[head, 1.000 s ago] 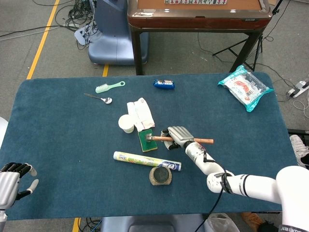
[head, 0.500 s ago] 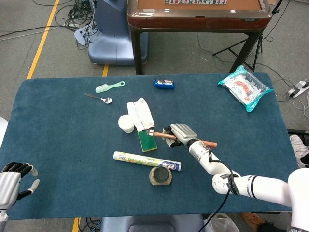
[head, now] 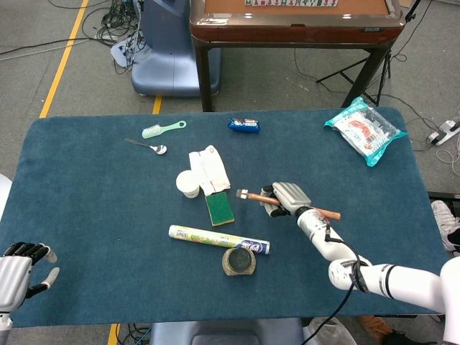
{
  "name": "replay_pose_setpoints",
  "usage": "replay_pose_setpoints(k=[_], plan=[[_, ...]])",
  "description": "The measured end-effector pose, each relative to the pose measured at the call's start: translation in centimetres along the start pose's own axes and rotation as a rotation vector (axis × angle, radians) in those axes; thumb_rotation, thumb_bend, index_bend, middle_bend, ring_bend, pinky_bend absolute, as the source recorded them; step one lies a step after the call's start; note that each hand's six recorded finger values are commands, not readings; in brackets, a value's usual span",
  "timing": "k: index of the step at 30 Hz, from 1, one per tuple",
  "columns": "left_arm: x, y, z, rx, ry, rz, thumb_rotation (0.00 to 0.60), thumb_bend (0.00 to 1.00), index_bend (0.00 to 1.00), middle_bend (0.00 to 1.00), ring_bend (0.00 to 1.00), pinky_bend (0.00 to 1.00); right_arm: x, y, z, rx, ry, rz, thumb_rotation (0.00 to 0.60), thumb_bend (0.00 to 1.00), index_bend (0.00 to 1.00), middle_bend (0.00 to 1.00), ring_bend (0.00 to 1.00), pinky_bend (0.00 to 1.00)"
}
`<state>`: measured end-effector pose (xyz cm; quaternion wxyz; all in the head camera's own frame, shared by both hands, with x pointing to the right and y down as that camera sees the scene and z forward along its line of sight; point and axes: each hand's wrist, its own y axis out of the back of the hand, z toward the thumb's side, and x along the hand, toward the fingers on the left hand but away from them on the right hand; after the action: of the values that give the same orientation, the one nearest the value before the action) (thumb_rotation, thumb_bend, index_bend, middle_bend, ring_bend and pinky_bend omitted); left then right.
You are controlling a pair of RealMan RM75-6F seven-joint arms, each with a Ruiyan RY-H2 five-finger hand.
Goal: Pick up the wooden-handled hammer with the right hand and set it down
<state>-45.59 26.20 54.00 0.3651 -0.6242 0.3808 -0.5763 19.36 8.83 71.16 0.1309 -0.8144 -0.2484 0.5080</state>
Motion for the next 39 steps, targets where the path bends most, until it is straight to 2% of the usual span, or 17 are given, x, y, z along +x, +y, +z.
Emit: replay_pose_setpoints(k=[5,6,8,10,12,14,16,18,21,28,35,39], plan=[[0.0,-0.1,0.1,0.004,-0.004,-0.004,0.6,0.25,0.54,0.5,0.38,0.27,0.1,0.1,-1.5,0.018,-0.029,-0.015,0.6,1.0,0.71,0.79,0.68,0.79],[0.0,-0.2,0.2,0.005,-0.005,-0.006,0.6,0.25,0.54,0.5,0.38,0.27,0.1,0.1,-1.7,0.022,-0.033,-0.017,0.6,1.0,0.7,0.77,0.68,0.76],[0.0,-0.2,0.2,0.005,-0.006,-0.007,0.6,0.25,0.54,0.5,0.38,0.27,0.0,0.0,-2.1,0.031,-0.038,-0.026,0.6,1.0,0.64,0.7,0.62,0.67],[0.0,-0.1,0.3,0.003,-0.007,-0.005,0.6,0.25,0.54,0.5,0.38,0.27,-0.1,-0.1,-2.3,0.039,-0.035,-0.034,0.6,0.97,0.45,0.56,0.47,0.52],[0.0,-0.1,0.3,0.002,-0.006,-0.003,0.6,0.25,0.54,0.5,0.38,0.27,-0.1,-0.3,-2.6,0.043,-0.034,-0.043,0.6,0.83,0.2,0.36,0.27,0.36],[0.0,-0.1,0.2,0.0,-0.005,-0.001,0.6,0.25,0.54,0.5,0.38,0.27,-0.2,-0.3,-2.9,0.043,-0.034,-0.05,0.6,0.62,0.04,0.19,0.13,0.25],[0.0,-0.1,0.2,0.001,-0.006,-0.002,0.6,0.25,0.54,0.5,0.38,0.27,-0.1,-0.3,-3.0,0.039,-0.028,-0.06,0.6,0.42,0.0,0.07,0.05,0.19],[0.0,-0.1,0.2,0.001,-0.007,-0.003,0.6,0.25,0.54,0.5,0.38,0.27,0.1,-0.1,-3.0,0.033,-0.019,-0.08,0.6,0.32,0.0,0.03,0.02,0.17],[-0.1,0.0,0.2,-0.001,-0.006,-0.001,0.6,0.25,0.54,0.5,0.38,0.27,0.7,0.4,-3.2,0.021,-0.006,-0.119,0.6,0.27,0.0,0.01,0.01,0.16],[0.0,0.0,-0.1,0.002,0.005,-0.003,0.6,0.25,0.54,0.5,0.38,0.27,4.1,2.2,-3.7,0.015,0.02,-0.225,0.6,0.27,0.0,0.04,0.01,0.16],[0.1,-0.1,-0.1,0.001,0.01,-0.003,0.6,0.25,0.54,0.5,0.38,0.27,10.3,4.8,-6.3,0.044,-0.023,-0.382,0.6,0.27,0.0,0.07,0.01,0.16],[0.2,-0.2,-0.1,0.002,0.008,-0.007,0.6,0.25,0.54,0.5,0.38,0.27,14.1,5.4,-7.9,0.051,-0.064,-0.454,0.6,0.26,0.0,0.09,0.01,0.16]])
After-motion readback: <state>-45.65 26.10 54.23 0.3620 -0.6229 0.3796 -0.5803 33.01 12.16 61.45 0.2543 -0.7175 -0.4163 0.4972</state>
